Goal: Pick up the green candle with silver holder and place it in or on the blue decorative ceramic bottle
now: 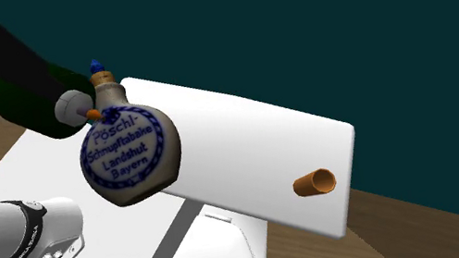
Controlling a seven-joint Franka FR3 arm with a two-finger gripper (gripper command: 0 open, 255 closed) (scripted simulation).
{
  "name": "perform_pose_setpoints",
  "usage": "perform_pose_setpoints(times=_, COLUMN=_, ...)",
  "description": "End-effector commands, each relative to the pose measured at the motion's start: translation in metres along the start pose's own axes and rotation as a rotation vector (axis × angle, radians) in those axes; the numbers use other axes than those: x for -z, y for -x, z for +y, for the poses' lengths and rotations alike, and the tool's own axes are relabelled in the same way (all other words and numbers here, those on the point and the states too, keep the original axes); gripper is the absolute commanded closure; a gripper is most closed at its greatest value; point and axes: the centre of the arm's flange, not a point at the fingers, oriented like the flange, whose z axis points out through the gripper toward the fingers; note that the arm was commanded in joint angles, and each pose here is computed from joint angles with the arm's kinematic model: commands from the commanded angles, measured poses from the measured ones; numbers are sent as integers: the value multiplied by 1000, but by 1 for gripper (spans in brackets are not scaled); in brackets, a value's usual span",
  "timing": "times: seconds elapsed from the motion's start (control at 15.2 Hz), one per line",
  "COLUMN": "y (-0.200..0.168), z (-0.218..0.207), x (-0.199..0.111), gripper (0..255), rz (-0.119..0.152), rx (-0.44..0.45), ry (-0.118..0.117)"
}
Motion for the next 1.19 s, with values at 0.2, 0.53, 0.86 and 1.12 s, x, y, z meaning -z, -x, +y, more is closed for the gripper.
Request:
perform_pose_setpoints(times=0.2, y=1, z=-1, x=-30, gripper=255, rz=1, rx=0, ry=0)
perform_pose_setpoints(times=0.53, y=1, z=-1, x=-30, gripper=255, rz=1, rx=0, ry=0)
perform_pose_setpoints(times=0.86, y=1, z=-1, x=-30, gripper=0, rz=1, rx=0, ry=0)
perform_pose_setpoints(times=1.12, y=1, z=-1, x=-30, gripper=0, rz=1, rx=0, ry=0)
